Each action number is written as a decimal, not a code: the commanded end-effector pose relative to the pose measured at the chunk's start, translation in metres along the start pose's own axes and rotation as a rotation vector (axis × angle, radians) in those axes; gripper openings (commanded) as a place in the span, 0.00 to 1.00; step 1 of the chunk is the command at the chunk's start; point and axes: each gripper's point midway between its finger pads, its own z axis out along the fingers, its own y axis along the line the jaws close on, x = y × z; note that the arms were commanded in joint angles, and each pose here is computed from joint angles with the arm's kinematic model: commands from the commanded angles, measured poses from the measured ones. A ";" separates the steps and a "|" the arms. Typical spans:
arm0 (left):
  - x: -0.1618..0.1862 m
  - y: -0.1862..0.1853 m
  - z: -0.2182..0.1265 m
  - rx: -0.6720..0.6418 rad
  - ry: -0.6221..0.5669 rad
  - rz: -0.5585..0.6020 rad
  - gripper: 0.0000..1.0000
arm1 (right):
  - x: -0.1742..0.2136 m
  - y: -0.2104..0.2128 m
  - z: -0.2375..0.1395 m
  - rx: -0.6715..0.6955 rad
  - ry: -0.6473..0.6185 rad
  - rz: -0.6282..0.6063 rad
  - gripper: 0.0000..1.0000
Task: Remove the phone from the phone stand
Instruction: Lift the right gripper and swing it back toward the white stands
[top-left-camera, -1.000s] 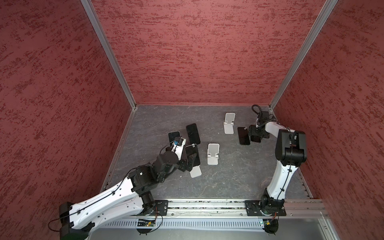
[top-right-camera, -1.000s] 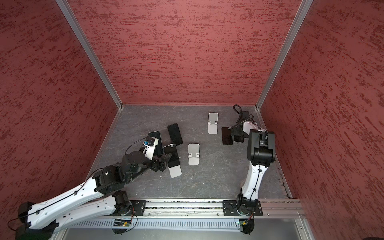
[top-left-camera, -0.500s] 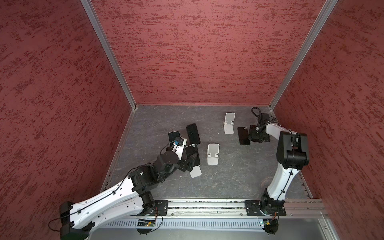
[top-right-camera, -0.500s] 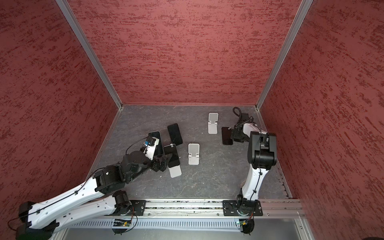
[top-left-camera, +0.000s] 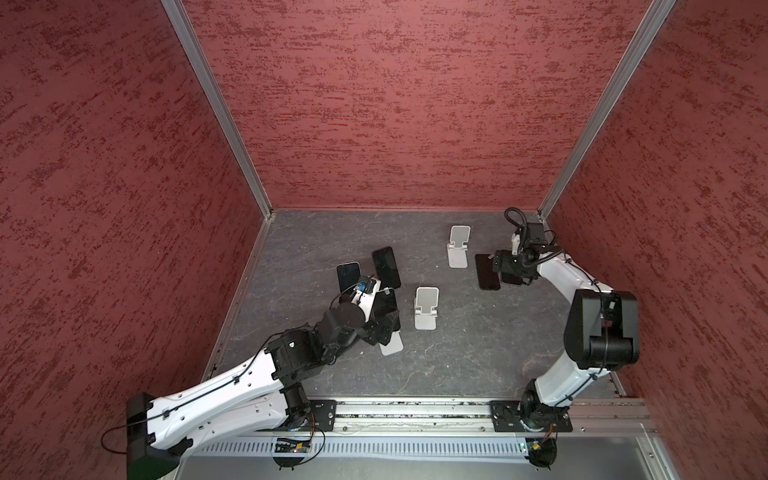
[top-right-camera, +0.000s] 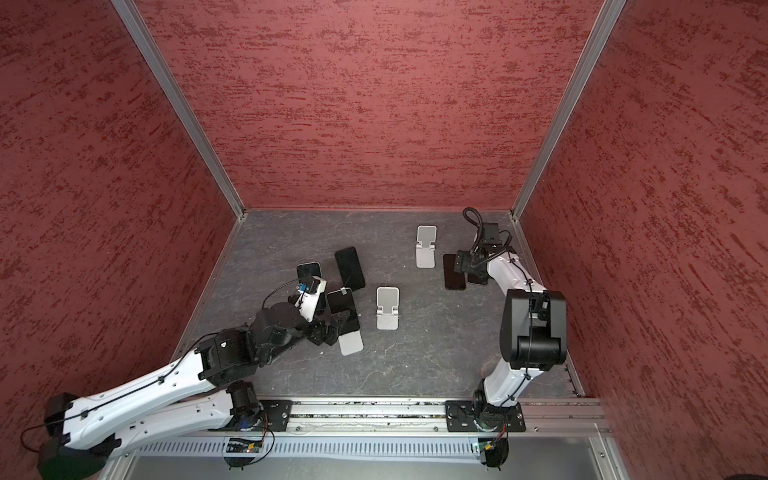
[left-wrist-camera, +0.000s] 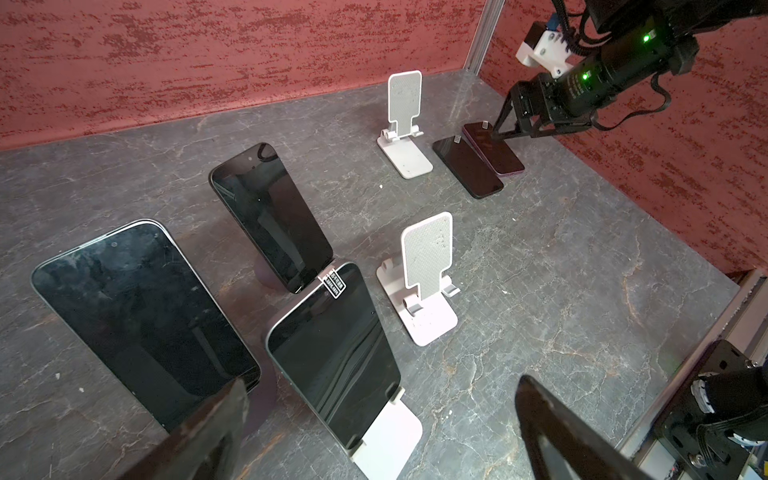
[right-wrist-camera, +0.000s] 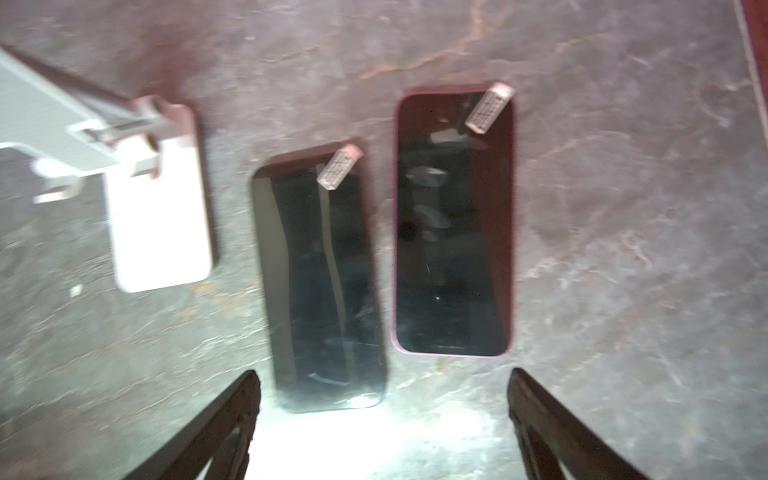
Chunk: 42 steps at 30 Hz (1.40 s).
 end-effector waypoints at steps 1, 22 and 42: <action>-0.020 -0.005 -0.005 0.001 -0.056 -0.007 1.00 | 0.000 0.025 -0.007 -0.076 -0.028 0.015 0.93; -0.018 -0.002 -0.012 -0.062 -0.069 0.005 1.00 | 0.062 0.132 -0.078 -0.172 -0.080 -0.226 0.95; -0.026 0.004 -0.013 -0.095 -0.131 -0.012 1.00 | 0.122 0.223 -0.100 -0.270 -0.076 -0.309 0.99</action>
